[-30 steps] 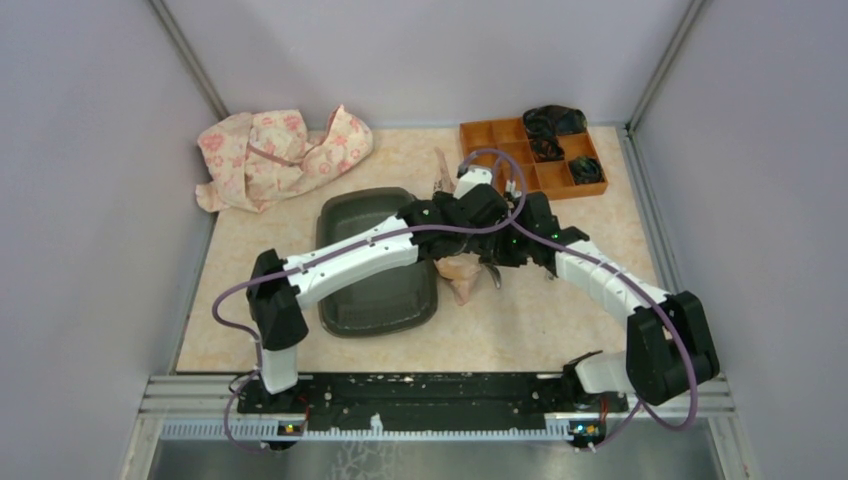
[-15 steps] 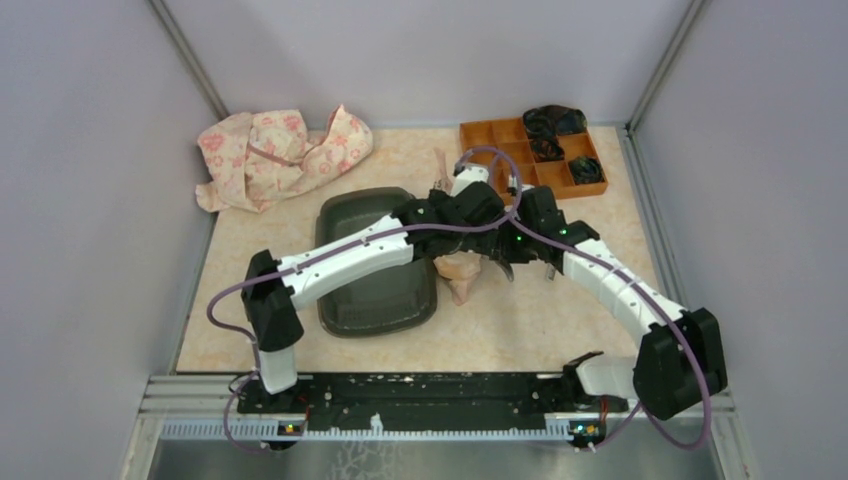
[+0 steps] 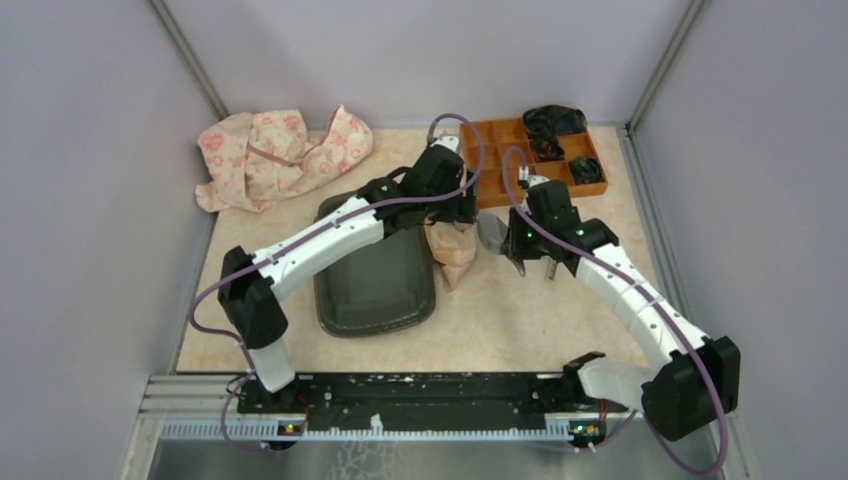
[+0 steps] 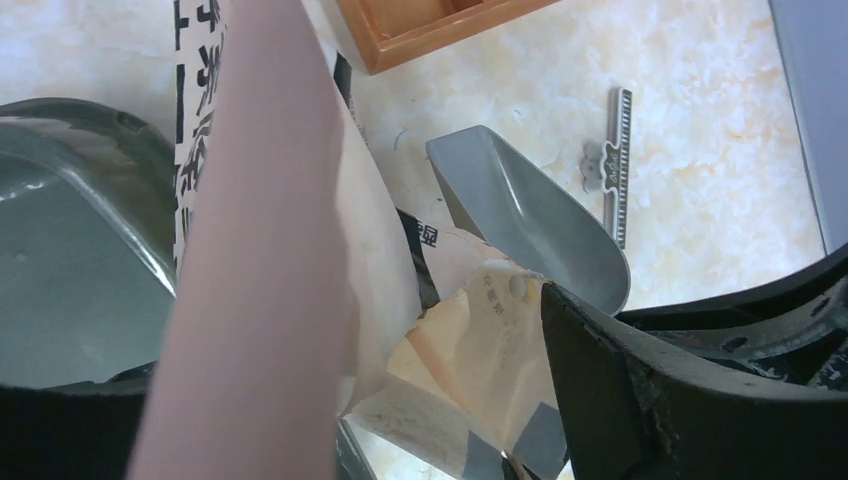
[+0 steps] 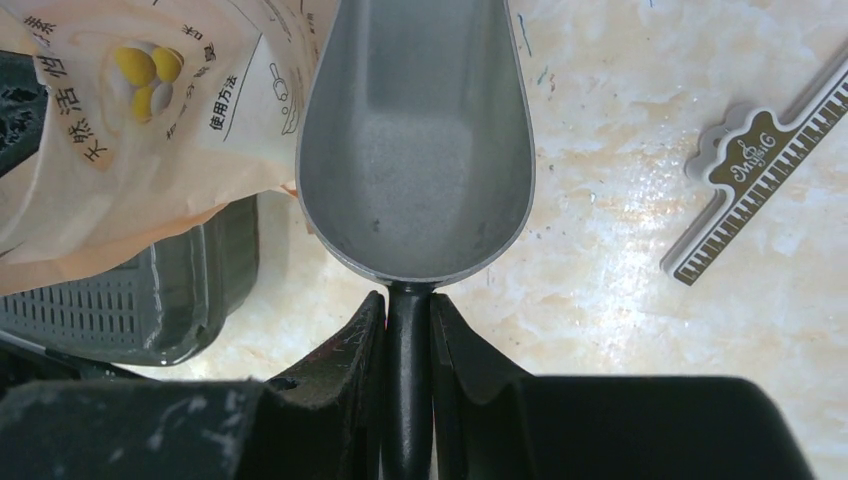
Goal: Fill the litter box with clean litter
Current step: Open the cat litter bag at the center of the board.
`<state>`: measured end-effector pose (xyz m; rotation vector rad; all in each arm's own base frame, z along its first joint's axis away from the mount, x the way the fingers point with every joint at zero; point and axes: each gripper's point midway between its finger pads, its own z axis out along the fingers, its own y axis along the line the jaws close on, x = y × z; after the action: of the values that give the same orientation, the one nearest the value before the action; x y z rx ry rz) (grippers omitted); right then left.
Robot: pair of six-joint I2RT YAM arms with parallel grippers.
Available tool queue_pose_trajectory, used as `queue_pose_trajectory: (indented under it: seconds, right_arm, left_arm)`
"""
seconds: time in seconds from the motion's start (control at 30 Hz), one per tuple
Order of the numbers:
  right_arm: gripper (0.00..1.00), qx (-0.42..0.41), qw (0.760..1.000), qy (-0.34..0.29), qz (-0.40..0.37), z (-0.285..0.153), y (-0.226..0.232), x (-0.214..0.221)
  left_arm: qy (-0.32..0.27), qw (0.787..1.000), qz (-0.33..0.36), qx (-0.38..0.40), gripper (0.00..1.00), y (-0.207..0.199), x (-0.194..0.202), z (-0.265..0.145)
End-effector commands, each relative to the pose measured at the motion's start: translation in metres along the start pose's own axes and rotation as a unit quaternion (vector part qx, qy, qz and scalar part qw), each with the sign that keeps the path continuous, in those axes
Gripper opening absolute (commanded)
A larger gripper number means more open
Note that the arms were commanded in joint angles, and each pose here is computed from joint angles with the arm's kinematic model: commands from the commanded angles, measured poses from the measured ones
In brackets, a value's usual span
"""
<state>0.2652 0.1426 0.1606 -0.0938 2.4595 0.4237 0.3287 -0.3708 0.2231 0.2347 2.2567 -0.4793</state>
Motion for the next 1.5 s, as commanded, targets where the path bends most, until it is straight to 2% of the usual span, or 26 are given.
queue_pose_trajectory:
  seconds: [0.0, 0.03, 0.1, 0.43, 0.47, 0.5, 0.53, 0.6, 0.63, 0.67, 0.77, 0.9, 1.1, 1.3, 1.47]
  right_arm:
    - [0.0, -0.006, 0.999, -0.052, -0.009, -0.023, 0.004, -0.029]
    - [0.0, -0.005, 0.999, -0.053, -0.008, -0.024, 0.003, -0.03]
    - [0.0, -0.006, 0.999, -0.053, -0.01, -0.027, 0.003, -0.031]
    - [0.0, -0.001, 0.998, -0.063, -0.014, -0.042, 0.002, -0.04]
    - [0.0, 0.0, 0.998, -0.064, -0.016, -0.044, 0.002, -0.042]
    - [0.0, 0.0, 0.998, -0.066, -0.017, -0.047, 0.002, -0.044]
    - [0.0, 0.0, 0.998, -0.067, -0.018, -0.049, 0.003, -0.045]
    - [0.0, -0.001, 0.997, -0.07, -0.018, -0.052, 0.004, -0.048]
    - [0.0, -0.002, 0.997, -0.07, -0.019, -0.053, 0.004, -0.048]
    - [0.0, -0.003, 0.997, -0.07, -0.019, -0.053, 0.005, -0.048]
    - [0.0, -0.006, 0.997, -0.069, -0.019, -0.052, 0.006, -0.048]
    - [0.0, -0.008, 0.998, -0.065, -0.018, -0.049, 0.006, -0.046]
    - [0.0, -0.015, 0.998, -0.061, -0.016, -0.044, 0.007, -0.042]
    - [0.0, -0.022, 0.998, -0.06, -0.016, -0.042, 0.009, -0.04]
    - [0.0, -0.018, 0.998, -0.056, -0.015, -0.04, 0.006, -0.036]
  left_arm:
    - [-0.016, 0.999, 0.003, 0.035, 0.85, -0.012, -0.012, -0.002]
    - [-0.017, 0.999, 0.004, 0.035, 0.87, -0.012, -0.012, -0.002]
    - [-0.018, 0.999, 0.006, 0.039, 0.98, -0.013, -0.011, -0.002]
    - [-0.028, 0.997, 0.021, 0.064, 0.99, -0.012, -0.013, 0.004]
    - [-0.029, 0.997, 0.023, 0.066, 0.97, -0.012, -0.013, 0.004]
    - [-0.033, 0.997, 0.023, 0.07, 0.92, -0.013, -0.015, 0.003]
    - [-0.036, 0.996, 0.023, 0.073, 0.85, -0.013, -0.017, 0.002]
    - [-0.035, 0.996, 0.026, 0.071, 0.63, -0.014, -0.02, 0.001]
    - [-0.035, 0.996, 0.031, 0.072, 0.59, -0.015, -0.022, -0.001]
    - [-0.033, 0.996, 0.036, 0.077, 0.61, -0.018, -0.023, -0.002]
    - [-0.037, 0.993, 0.048, 0.103, 0.84, -0.028, -0.025, -0.008]
    - [-0.058, 0.987, 0.054, 0.139, 0.9, -0.037, -0.032, -0.022]
    - [-0.086, 0.984, 0.056, 0.144, 0.81, -0.036, -0.047, -0.041]
    - [-0.084, 0.987, 0.061, 0.122, 0.59, -0.027, -0.045, -0.038]
    - [-0.071, 0.989, 0.062, 0.114, 0.33, -0.027, -0.042, -0.033]
